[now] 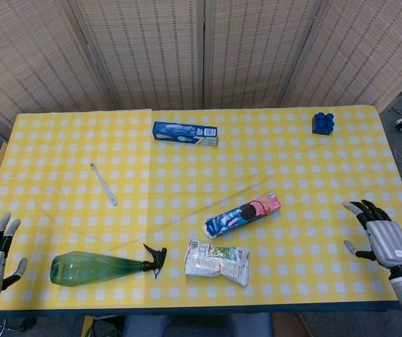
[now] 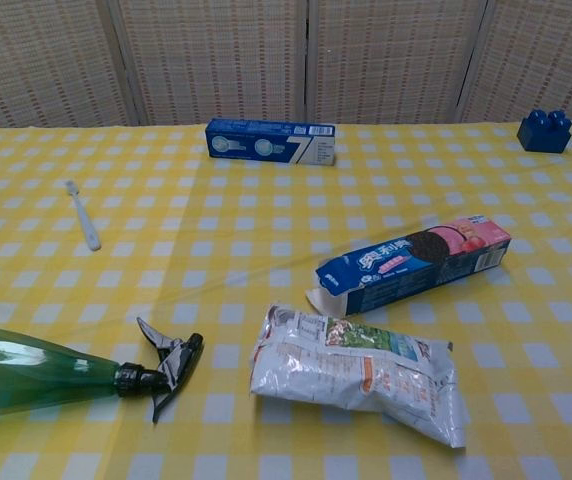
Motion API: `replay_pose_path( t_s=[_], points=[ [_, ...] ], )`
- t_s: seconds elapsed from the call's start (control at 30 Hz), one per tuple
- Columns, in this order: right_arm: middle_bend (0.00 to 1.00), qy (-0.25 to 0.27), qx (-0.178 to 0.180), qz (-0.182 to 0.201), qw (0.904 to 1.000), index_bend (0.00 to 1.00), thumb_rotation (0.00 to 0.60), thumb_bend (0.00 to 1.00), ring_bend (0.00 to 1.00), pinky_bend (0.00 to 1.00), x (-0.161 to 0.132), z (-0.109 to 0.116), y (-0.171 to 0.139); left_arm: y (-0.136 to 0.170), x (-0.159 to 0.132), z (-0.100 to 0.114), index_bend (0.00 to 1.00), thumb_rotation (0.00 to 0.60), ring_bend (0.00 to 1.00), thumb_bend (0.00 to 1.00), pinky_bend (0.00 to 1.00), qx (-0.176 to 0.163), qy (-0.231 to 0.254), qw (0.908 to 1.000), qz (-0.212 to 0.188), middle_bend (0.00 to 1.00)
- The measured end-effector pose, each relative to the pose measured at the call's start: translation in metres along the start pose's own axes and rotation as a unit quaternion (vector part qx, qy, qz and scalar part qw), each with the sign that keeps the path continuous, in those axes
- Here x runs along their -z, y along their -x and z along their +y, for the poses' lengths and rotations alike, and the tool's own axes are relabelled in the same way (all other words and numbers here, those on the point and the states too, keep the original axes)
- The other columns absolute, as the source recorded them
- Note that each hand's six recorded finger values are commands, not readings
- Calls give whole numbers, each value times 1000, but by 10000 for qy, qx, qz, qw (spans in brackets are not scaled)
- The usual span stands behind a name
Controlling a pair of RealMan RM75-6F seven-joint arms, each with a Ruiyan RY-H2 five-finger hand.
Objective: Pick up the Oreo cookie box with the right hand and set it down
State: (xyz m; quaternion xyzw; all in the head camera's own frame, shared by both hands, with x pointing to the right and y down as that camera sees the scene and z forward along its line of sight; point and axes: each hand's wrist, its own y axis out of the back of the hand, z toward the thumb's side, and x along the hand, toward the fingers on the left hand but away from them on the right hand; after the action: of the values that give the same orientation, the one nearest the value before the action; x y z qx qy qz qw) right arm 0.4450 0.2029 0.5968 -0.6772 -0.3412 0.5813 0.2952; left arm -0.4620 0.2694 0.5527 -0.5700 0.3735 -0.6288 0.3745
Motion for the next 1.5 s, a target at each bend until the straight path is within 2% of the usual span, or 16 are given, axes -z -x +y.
replay_pose_path(
  t_s=[0.3, 0.63, 0.83, 1.07, 1.37, 1.5],
  points=[
    [141, -88, -101, 77, 9999, 136, 600, 238, 53, 142, -3, 0, 7, 1, 1, -1, 0, 600, 0, 365, 0, -23, 20, 10000, 0, 0],
    [141, -498, -377, 668, 9958, 136, 600, 238, 53, 142, -36, 3, 43, 1, 1, 0, 0, 600, 0, 365, 0, -63, 57, 10000, -7, 0],
    [141, -755, -712, 1136, 9881, 137, 600, 238, 53, 142, -68, -1, 73, -1, -1, 2, 0, 600, 0, 365, 0, -107, 76, 9999, -38, 0],
    [141, -1070, -1050, 1676, 9744, 137, 600, 238, 53, 142, -115, -14, 108, -2, -1, 1, 0, 600, 0, 365, 0, -89, 87, 9999, -41, 0],
    [141, -1481, -1362, 2001, 9589, 137, 600, 238, 53, 142, -153, -44, 146, 0, 4, -1, 0, 600, 0, 365, 0, -61, 97, 9999, 52, 0],
    [142, -1549, -1428, 2009, 9567, 136, 600, 238, 53, 142, -160, -54, 156, 1, 6, -2, 0, 600, 0, 365, 0, -52, 100, 9999, 79, 0]
  ],
)
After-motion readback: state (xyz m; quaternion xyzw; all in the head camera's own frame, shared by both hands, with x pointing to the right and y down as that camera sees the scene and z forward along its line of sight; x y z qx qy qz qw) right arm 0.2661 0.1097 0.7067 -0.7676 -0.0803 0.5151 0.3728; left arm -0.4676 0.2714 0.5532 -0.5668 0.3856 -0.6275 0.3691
